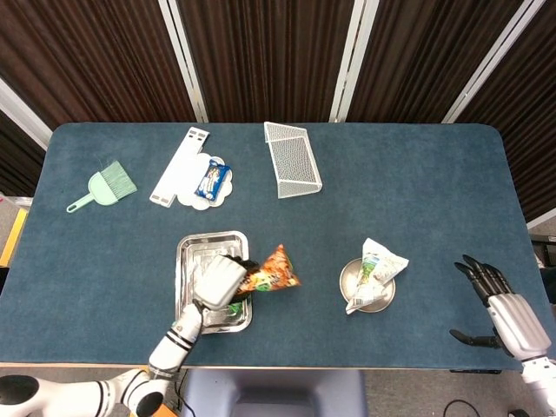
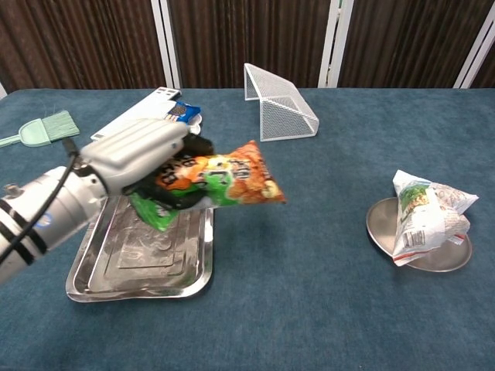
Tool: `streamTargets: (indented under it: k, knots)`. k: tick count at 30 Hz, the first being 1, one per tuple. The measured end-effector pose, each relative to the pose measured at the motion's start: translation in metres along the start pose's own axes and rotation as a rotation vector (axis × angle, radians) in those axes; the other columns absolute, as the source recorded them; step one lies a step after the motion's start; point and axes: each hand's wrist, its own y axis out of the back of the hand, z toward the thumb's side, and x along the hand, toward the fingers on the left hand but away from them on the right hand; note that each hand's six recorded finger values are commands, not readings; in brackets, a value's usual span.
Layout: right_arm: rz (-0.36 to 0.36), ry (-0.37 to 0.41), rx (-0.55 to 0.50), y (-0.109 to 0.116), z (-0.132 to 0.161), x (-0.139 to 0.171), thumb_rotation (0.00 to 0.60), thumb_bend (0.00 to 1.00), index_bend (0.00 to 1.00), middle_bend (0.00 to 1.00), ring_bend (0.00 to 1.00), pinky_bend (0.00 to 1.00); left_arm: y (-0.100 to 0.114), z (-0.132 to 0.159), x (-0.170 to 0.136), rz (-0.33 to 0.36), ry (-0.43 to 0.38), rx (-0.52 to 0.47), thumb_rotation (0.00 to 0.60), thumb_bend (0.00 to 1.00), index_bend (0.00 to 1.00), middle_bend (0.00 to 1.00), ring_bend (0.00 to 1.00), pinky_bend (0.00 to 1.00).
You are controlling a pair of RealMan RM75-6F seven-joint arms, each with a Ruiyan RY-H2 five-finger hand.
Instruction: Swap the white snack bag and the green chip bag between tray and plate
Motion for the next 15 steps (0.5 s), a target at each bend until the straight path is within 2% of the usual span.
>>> streamTargets:
  k: [3,6,7,8,9,10,12,15]
  knots:
    - [0.007,0.008,0.011,-0.004,0.003,0.001,0.600,0.15,0.00,0.00,0.00,0.00,-0.008,-0.045,-0.017,-0.048,0.064,0.052,0.600,0.41,0.50,0.60,0.51,0.64]
    - [0.019,0.014,0.023,-0.009,0.007,0.001,0.600,0.15,0.00,0.00,0.00,0.00,-0.019,-0.066,-0.028,-0.108,0.110,0.058,0.600,0.41,0.26,0.42,0.38,0.47]
    - [0.024,0.018,0.026,-0.011,0.008,0.001,0.600,0.15,0.00,0.00,0.00,0.00,-0.022,-0.068,-0.029,-0.124,0.115,0.057,0.600,0.41,0.13,0.31,0.30,0.39]
    - [0.032,0.024,0.028,-0.014,0.010,0.001,0.600,0.15,0.00,0.00,0.00,0.00,-0.024,-0.070,-0.030,-0.137,0.118,0.062,0.600,0.40,0.07,0.25,0.24,0.35]
    - [0.038,0.028,0.030,-0.015,0.012,0.002,0.600,0.15,0.00,0.00,0.00,0.00,-0.026,-0.074,-0.031,-0.150,0.121,0.076,0.600,0.39,0.01,0.15,0.15,0.29]
    - [0.044,0.032,0.031,-0.017,0.013,0.002,0.600,0.15,0.00,0.00,0.00,0.00,-0.026,-0.076,-0.031,-0.156,0.123,0.087,0.600,0.39,0.00,0.07,0.07,0.24]
    - [0.053,0.037,0.034,-0.019,0.014,0.003,0.600,0.15,0.00,0.00,0.00,0.00,-0.026,-0.077,-0.032,-0.167,0.125,0.087,0.600,0.38,0.00,0.00,0.01,0.19]
    - [0.058,0.031,0.037,-0.020,0.013,0.001,0.600,0.15,0.00,0.00,0.00,0.00,-0.022,-0.072,-0.034,-0.175,0.115,0.042,0.600,0.38,0.00,0.00,0.00,0.15]
